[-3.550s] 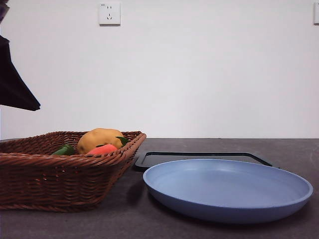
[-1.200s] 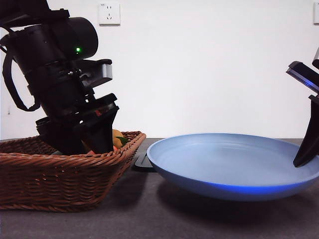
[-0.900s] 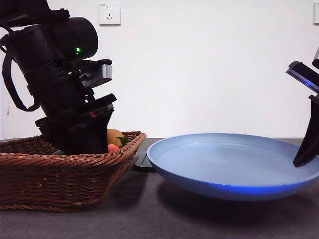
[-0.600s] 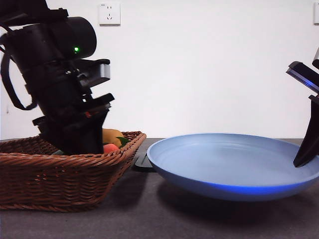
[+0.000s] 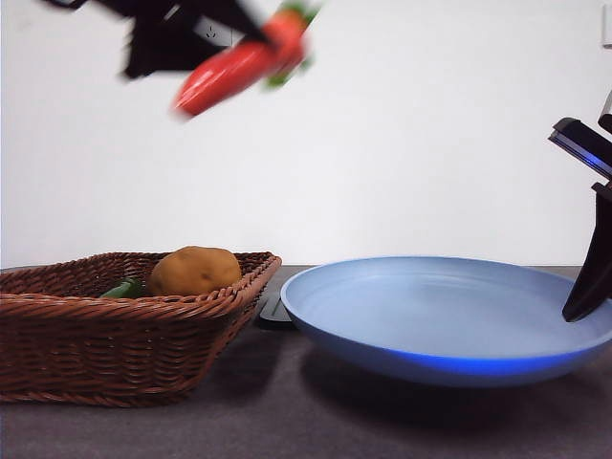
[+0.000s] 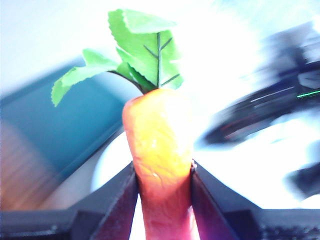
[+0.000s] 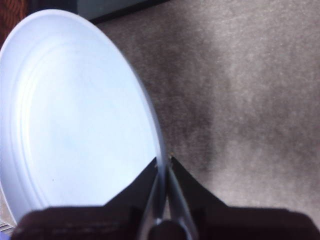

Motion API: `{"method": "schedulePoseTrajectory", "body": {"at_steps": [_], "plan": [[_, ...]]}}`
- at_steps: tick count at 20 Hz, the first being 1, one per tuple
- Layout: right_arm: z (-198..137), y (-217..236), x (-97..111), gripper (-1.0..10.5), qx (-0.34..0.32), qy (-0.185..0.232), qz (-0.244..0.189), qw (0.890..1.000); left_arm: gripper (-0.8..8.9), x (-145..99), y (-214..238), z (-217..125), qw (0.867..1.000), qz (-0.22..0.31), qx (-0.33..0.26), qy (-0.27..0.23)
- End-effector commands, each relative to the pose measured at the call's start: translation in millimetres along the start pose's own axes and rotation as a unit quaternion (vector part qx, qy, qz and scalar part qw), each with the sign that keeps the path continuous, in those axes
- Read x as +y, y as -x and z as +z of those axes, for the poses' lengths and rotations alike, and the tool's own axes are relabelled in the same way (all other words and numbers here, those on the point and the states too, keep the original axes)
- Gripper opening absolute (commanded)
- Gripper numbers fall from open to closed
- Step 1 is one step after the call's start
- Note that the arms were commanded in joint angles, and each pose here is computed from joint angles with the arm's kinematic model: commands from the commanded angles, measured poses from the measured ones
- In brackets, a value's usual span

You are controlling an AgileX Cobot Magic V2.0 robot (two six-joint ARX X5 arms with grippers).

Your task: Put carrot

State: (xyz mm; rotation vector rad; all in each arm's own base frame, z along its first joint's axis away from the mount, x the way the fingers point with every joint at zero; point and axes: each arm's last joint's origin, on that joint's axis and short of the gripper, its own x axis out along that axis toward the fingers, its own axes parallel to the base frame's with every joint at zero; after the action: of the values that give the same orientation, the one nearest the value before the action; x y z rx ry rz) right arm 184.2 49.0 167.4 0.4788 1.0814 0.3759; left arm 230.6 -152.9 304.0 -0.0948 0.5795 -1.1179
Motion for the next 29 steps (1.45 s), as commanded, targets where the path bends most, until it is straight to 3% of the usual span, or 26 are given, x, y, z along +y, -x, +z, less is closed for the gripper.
{"method": "schedulePoseTrajectory", "body": {"at_steps": [1,7,11,15,17,20,24,29], "plan": [[3.7,0.5,2.2,0.1,-0.007,0.006,0.005,1.0,0.88,-14.8,-19.8,4.6,1.0,-0.012,-0.013,-0.014],[3.6,0.4,2.4,0.1,-0.006,0.007,0.006,1.0,0.88,-45.2,-84.8,-26.7,0.997,0.027,0.064,-0.039],[3.5,0.4,2.4,0.1,-0.005,0.007,0.007,1.0,0.88,-40.7,-126.3,-58.3,0.99,0.041,0.13,-0.034],[1.6,-0.1,2.9,0.1,0.004,0.005,0.007,1.0,0.88,-32.5,-147.9,-75.2,0.987,0.048,0.15,-0.032],[0.8,-0.2,3.0,0.1,0.007,0.005,0.007,1.0,1.09,-30.3,-151.1,-80.4,0.985,0.05,0.163,-0.028],[0.6,-0.2,2.9,0.1,0.008,0.004,0.006,1.0,2.56,-31.0,-151.6,-80.7,0.985,0.05,0.163,-0.029],[0.5,-0.2,2.8,0.1,0.009,-0.018,0.006,1.0,2.72,-30.7,-149.8,-77.2,0.986,0.052,0.156,-0.02],[5.3,2.7,3.2,0.1,0.006,-0.029,0.001,1.0,2.72,-37.7,-102.0,-36.4,0.992,0.068,0.104,-0.007]]}}
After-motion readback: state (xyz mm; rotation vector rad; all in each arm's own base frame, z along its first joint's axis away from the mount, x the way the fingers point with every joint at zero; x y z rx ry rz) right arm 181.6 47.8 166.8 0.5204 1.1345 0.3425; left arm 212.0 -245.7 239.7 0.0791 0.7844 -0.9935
